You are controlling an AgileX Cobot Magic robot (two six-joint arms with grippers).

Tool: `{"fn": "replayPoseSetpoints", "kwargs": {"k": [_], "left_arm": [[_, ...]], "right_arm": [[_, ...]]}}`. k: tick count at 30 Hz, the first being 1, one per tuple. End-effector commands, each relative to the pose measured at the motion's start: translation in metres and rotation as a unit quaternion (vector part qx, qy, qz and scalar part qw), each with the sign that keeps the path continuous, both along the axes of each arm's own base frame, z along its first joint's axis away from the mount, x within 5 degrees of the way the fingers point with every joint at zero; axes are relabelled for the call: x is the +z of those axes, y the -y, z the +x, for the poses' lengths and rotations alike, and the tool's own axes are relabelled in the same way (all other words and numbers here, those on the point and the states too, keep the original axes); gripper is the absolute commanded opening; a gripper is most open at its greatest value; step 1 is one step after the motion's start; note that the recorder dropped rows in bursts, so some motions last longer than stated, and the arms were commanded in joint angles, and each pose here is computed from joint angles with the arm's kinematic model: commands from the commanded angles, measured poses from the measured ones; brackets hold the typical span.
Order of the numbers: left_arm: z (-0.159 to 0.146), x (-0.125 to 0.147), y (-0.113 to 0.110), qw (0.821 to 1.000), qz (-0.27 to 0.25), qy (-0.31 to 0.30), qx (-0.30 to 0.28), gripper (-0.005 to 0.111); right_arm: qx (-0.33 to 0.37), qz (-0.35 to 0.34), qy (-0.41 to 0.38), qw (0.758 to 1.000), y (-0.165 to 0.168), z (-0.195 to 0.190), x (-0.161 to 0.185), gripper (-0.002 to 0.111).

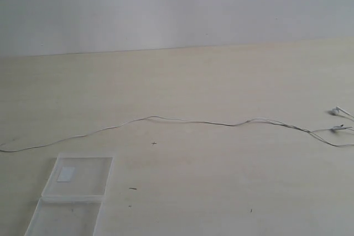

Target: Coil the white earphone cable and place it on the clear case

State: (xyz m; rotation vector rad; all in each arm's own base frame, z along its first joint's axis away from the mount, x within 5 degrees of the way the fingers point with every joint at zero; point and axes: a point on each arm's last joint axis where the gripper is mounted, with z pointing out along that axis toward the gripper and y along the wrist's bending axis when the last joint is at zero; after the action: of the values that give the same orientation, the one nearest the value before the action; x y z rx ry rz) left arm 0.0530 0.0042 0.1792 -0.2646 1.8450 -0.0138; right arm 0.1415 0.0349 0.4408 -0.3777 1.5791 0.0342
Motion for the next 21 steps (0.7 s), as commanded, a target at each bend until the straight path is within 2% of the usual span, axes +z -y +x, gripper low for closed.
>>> {"fn": "replayPoseSetpoints", "kwargs": {"k": [1,6,9,11,16,18,21], "left_arm": [[0.000,0.001,0.000,1.000,0.001,0.005,-0.003,0.000],[0.000,0.001,0.000,1.000,0.001,0.005,-0.003,0.000],[0.000,0.001,0.000,1.000,0.001,0.005,-0.003,0.000],[0.000,0.001,0.000,1.000,0.001,0.005,-0.003,0.000],[0.000,0.001,0.000,1.000,0.001,0.005,-0.003,0.000],[0.000,0.001,0.000,1.000,0.001,0.005,-0.003,0.000],[0.000,0.001,0.000,1.000,0.001,0.005,-0.003,0.000]], "right_arm": [[0.022,-0.013,-0.109,0.994,-0.019,0.054,-0.024,0.000],[0.063,-0.056,-0.218,0.972,-0.044,0.103,-0.062,0.000],[0.150,-0.128,-0.262,0.945,-0.073,0.122,-0.084,0.000],[0.201,-0.138,-0.302,0.921,-0.093,0.134,-0.101,0.000],[0.234,-0.132,-0.366,0.891,-0.126,0.166,-0.140,0.000],[0.237,-0.126,-0.382,0.884,-0.134,0.180,-0.153,0.005],[0.255,-0.141,-0.407,0.866,-0.144,0.198,-0.178,0.022]]}}
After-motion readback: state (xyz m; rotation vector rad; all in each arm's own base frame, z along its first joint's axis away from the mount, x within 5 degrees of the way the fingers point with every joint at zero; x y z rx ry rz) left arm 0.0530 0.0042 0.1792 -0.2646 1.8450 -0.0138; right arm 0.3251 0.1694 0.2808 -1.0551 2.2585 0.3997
